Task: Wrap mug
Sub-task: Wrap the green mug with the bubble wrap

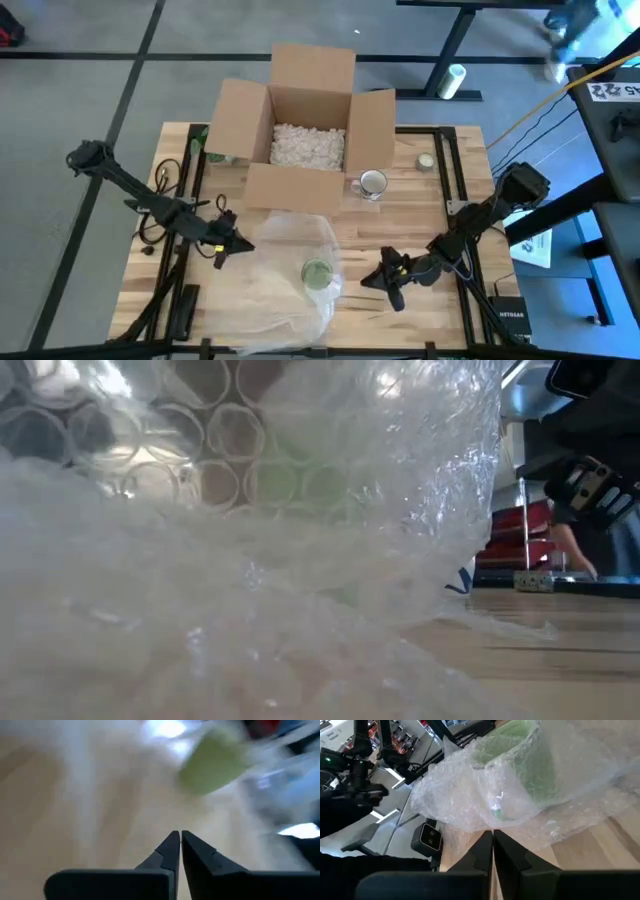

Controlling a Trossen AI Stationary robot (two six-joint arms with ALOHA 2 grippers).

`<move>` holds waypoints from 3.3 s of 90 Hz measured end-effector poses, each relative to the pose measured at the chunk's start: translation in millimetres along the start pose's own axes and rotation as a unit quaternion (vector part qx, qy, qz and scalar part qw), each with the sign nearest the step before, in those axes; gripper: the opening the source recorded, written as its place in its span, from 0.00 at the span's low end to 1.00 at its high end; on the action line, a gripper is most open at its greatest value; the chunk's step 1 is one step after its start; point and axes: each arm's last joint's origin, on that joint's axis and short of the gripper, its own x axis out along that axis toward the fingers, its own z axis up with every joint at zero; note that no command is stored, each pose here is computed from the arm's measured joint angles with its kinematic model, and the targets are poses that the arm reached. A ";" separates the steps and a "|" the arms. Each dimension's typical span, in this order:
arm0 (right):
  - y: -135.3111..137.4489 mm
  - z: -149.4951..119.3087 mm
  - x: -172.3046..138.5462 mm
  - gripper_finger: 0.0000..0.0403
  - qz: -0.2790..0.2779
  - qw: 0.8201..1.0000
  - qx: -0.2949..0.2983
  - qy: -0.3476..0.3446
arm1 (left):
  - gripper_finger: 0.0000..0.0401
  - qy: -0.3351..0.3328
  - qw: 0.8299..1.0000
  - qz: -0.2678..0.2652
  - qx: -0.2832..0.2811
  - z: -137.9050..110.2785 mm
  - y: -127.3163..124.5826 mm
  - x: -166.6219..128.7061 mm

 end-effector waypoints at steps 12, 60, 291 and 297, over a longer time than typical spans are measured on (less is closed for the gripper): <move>0.0 -0.1 0.0 0.00 0.001 1.000 0.000 0.001 | 0.00 0.029 0.996 0.085 0.009 0.5 4.8 -4.7; 0.1 -0.1 0.0 0.00 0.002 1.000 0.000 0.002 | 0.00 0.155 0.968 0.184 -0.072 -24.7 20.6 -10.9; 40.4 71.0 35.1 0.00 -0.101 0.986 -0.129 -0.002 | 0.00 -0.102 0.980 -0.134 -0.103 84.1 -111.1 185.6; 47.5 77.1 35.7 0.00 -0.106 0.984 -0.144 0.007 | 0.00 -0.107 0.980 -0.132 -0.101 89.6 -112.7 190.3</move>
